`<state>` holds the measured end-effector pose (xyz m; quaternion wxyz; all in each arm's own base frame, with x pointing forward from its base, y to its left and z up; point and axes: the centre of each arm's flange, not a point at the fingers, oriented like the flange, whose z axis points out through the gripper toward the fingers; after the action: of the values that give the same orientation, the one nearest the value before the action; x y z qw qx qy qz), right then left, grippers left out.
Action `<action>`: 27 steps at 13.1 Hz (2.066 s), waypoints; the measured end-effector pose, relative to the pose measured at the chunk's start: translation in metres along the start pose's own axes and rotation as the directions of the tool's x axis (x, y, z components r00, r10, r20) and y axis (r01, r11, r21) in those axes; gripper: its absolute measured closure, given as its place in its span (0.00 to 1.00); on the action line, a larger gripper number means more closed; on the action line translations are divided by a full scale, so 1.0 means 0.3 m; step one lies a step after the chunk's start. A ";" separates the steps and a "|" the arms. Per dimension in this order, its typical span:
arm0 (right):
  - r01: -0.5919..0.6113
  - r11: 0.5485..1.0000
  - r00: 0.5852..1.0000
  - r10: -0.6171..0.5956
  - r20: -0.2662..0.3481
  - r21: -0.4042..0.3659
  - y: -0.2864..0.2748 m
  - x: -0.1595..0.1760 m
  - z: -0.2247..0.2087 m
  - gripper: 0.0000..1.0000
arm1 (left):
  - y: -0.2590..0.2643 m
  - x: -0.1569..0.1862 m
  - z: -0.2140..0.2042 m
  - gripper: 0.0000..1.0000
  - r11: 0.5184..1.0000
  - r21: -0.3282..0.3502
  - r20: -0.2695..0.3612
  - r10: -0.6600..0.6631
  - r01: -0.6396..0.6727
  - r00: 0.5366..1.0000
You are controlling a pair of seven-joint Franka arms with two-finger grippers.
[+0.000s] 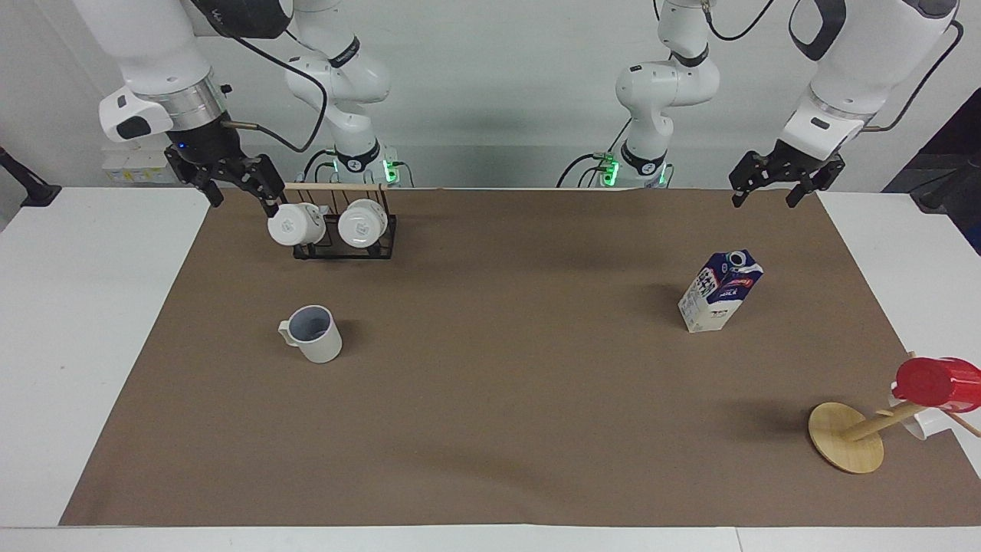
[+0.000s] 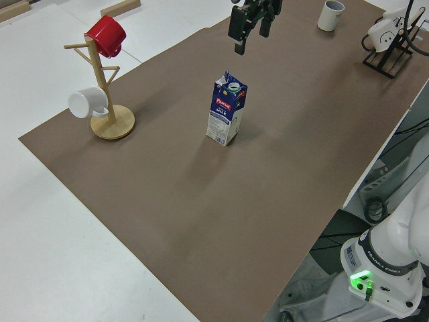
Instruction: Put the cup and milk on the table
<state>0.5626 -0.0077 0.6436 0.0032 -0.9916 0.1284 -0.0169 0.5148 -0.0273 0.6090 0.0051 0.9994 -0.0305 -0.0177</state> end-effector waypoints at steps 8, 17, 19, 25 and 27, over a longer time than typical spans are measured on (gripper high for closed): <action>0.021 1.000 0.999 -0.020 -0.036 0.010 -0.040 0.005 -0.003 0.00 | 0.000 0.000 0.000 0.00 1.000 0.000 0.000 0.000 0.000 1.000; 0.021 1.000 0.998 -0.020 -0.055 0.014 -0.042 0.012 -0.007 0.00 | 0.000 0.000 0.000 0.00 1.000 0.000 0.000 0.000 0.000 1.000; 0.021 1.000 0.998 -0.020 -0.058 0.015 -0.043 0.013 -0.008 0.00 | 0.000 0.000 0.000 0.00 1.000 0.000 0.000 0.000 0.000 1.000; 0.022 1.000 0.996 -0.020 -0.086 0.022 -0.045 0.024 -0.009 0.00 | 0.000 0.000 0.000 0.00 1.000 0.000 0.000 0.000 0.000 1.000; 0.022 0.999 0.996 -0.019 -0.092 0.023 -0.046 0.028 -0.006 0.00 | 0.000 0.000 0.000 0.00 1.000 0.000 0.000 0.000 0.000 1.000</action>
<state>0.5742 0.0036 0.6458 0.0092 -0.9909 0.1180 -0.0639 0.5148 -0.0273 0.6091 0.0051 0.9994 -0.0305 -0.0177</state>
